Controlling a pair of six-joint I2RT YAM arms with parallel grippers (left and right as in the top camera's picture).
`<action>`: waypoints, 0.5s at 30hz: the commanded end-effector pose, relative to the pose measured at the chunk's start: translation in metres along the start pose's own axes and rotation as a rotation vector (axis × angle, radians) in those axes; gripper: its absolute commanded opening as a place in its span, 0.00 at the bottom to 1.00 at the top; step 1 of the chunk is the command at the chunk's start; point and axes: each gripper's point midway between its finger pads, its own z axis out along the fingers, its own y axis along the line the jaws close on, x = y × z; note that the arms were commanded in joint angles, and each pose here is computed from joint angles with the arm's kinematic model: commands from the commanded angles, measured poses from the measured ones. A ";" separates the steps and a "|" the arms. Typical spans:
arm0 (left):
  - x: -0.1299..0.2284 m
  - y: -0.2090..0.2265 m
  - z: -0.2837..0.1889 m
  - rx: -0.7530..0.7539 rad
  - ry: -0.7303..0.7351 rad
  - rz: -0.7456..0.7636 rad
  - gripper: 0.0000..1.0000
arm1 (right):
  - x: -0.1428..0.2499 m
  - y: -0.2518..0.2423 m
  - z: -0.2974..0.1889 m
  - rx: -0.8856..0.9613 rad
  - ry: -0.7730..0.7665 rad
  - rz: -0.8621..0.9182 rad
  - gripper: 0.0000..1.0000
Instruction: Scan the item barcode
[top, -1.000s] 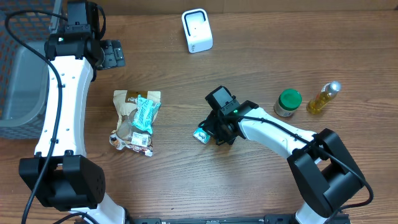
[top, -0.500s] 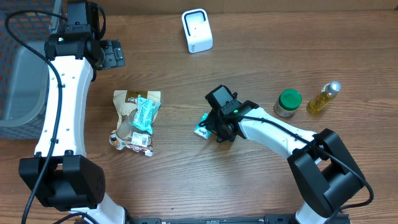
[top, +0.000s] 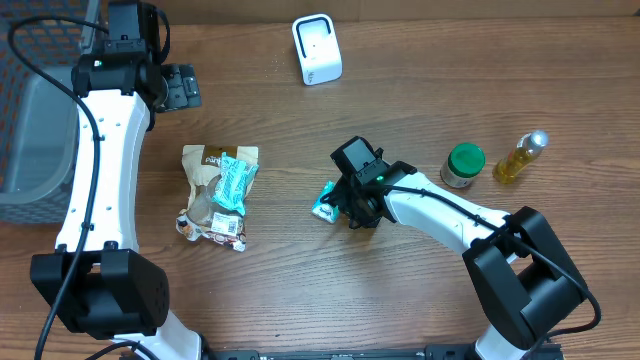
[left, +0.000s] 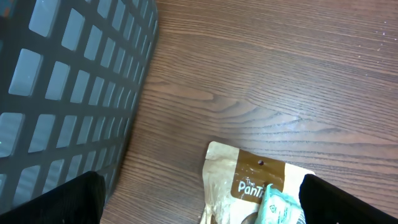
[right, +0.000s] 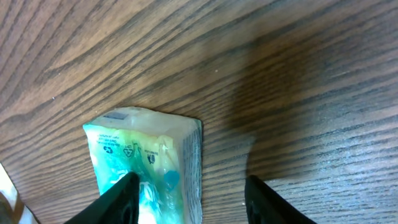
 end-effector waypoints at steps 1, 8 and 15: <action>-0.008 0.001 -0.011 0.000 -0.035 0.008 1.00 | -0.007 0.007 -0.011 -0.029 -0.032 -0.004 0.53; -0.008 0.001 -0.011 0.000 -0.035 0.008 1.00 | -0.007 0.007 -0.011 -0.029 -0.032 -0.004 0.51; -0.008 0.001 -0.011 0.000 -0.035 0.008 1.00 | -0.004 0.010 -0.010 -0.040 -0.033 -0.014 0.47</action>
